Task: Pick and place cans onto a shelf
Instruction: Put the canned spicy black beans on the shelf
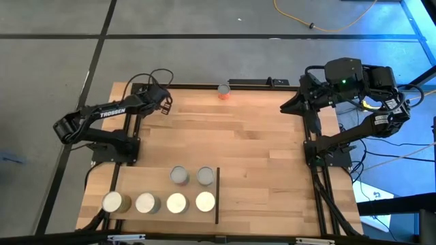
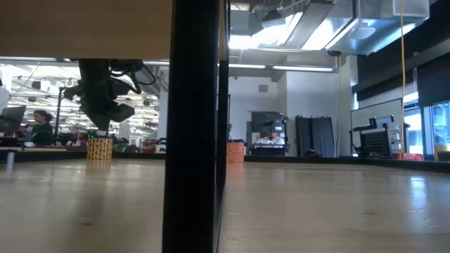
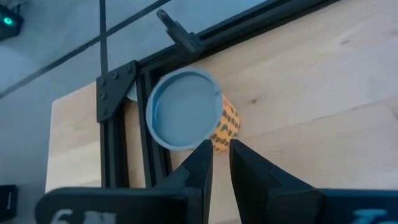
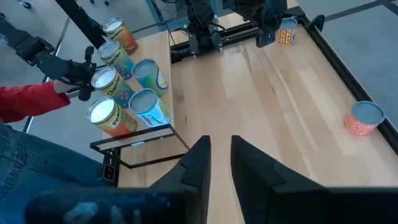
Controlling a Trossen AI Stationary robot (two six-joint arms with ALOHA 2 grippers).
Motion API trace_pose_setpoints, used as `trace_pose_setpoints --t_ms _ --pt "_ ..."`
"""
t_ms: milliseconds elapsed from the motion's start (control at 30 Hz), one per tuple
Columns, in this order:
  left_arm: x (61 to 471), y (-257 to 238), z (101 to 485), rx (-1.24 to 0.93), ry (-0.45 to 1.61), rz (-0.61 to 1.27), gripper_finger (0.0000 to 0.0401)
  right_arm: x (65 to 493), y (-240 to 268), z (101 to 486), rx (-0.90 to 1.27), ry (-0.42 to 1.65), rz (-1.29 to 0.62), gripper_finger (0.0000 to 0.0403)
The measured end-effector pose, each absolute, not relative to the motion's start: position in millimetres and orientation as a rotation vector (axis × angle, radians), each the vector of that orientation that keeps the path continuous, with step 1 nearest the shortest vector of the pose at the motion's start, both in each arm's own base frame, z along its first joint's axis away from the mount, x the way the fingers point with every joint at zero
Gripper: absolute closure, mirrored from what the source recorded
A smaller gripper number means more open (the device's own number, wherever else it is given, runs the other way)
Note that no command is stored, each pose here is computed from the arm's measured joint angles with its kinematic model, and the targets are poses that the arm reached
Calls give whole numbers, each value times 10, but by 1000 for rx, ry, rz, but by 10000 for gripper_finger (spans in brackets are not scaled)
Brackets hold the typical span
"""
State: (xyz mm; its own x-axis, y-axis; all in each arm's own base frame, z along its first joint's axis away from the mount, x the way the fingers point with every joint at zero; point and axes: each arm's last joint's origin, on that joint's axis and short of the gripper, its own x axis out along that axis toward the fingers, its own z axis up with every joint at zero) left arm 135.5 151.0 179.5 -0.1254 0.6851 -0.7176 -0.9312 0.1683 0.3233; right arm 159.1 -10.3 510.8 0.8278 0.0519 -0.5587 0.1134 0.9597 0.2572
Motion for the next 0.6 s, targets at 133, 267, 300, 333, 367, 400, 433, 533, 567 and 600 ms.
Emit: trace_pose_setpoints --t_ms 133,267,300,333,367,400,433,533,567,600 --pt "1338 1545 1803 -315 947 1422 354 1591 -103 5108 291 597 -35 338" --pt "1300 1586 1801 -348 940 1421 354 1591 -103 5108 287 597 -34 338" --pt "1291 1594 1798 -364 940 1412 354 1591 -104 5108 287 597 -34 338" --pt "1286 1602 1794 -379 939 1401 354 1591 -104 5108 287 597 -34 338" --pt "1281 1609 1787 -394 940 1391 354 1591 -104 5108 287 597 -34 338" --pt "1278 1617 1777 -404 944 1384 354 1591 -104 5108 287 597 -34 338" --pt "1274 1623 1770 -409 947 1384 354 1591 -104 5108 286 597 -34 338" --pt "1263 1648 1749 -410 958 1397 354 1590 -104 5108 286 598 -33 338" --pt "1262 1654 1737 -406 971 1392 354 1590 -104 5108 286 598 -33 338" --pt "1265 1659 1728 -397 982 1387 354 1590 -104 5108 286 598 -33 338"
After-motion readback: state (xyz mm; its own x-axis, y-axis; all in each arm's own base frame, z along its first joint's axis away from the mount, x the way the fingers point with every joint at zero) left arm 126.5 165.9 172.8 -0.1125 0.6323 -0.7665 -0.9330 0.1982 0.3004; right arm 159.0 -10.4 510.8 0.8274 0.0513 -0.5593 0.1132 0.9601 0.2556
